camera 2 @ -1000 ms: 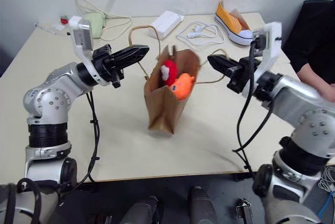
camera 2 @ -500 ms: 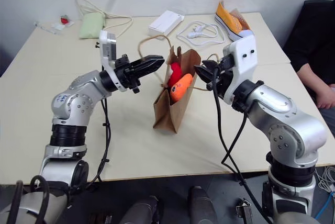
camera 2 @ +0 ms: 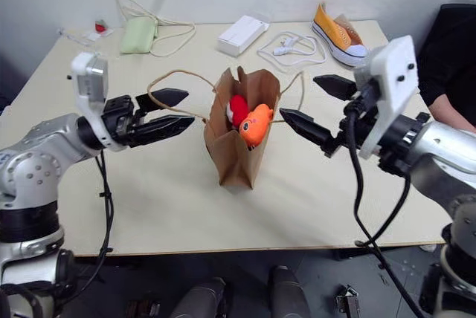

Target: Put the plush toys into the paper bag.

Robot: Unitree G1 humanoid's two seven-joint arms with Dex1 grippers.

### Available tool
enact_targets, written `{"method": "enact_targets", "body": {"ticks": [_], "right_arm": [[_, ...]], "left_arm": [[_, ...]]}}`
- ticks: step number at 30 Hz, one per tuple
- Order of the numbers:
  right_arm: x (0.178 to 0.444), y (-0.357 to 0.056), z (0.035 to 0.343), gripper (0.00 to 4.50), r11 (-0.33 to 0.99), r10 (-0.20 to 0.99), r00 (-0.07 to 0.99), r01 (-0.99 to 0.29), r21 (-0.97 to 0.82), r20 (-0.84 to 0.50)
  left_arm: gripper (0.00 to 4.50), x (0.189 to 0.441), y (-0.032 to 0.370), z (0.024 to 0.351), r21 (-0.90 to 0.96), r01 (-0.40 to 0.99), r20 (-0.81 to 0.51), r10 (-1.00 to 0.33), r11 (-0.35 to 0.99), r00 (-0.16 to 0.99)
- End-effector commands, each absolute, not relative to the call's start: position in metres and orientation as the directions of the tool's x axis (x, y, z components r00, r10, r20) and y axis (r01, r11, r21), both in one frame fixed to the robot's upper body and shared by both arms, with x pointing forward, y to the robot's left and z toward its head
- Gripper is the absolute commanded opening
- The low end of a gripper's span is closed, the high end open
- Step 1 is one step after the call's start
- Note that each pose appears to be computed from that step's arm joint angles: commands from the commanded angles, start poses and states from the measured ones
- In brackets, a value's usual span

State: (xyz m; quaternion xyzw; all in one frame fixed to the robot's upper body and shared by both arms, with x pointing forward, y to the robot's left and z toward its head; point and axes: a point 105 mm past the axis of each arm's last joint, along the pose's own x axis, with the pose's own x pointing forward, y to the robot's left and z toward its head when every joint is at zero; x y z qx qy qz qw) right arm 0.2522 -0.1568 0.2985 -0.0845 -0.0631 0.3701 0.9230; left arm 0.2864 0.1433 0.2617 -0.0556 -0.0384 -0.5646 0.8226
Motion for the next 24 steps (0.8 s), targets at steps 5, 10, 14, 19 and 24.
{"method": "enact_targets", "body": {"ticks": [5, 10, 14, 19, 24], "right_arm": [[0.248, -0.169, 0.305, 4.34, 0.732, 0.679, 0.728, -0.663, -0.157, 0.091], [0.252, -0.162, 0.302, 4.34, 0.716, 0.697, 0.711, -0.683, -0.146, 0.093], [0.256, -0.158, 0.298, 4.34, 0.705, 0.708, 0.702, -0.693, -0.149, 0.083], [0.259, -0.152, 0.294, 4.34, 0.687, 0.725, 0.685, -0.713, -0.141, 0.074], [0.261, -0.151, 0.292, 4.34, 0.678, 0.734, 0.675, -0.722, -0.135, 0.073]], "left_arm": [[4.47, 0.296, 0.132, 0.275, -0.012, 0.921, 0.191, -0.903, 0.390, 0.385], [4.47, 0.313, 0.134, 0.269, -0.035, 0.916, 0.186, -0.898, 0.399, 0.398], [4.47, 0.311, 0.137, 0.264, -0.060, 0.940, 0.183, -0.922, 0.336, 0.341], [4.47, 0.309, 0.140, 0.244, 0.009, 0.946, 0.120, -0.940, 0.324, 0.321], [4.47, 0.312, 0.135, 0.245, 0.153, 0.924, 0.119, -0.935, 0.350, 0.335]]}}
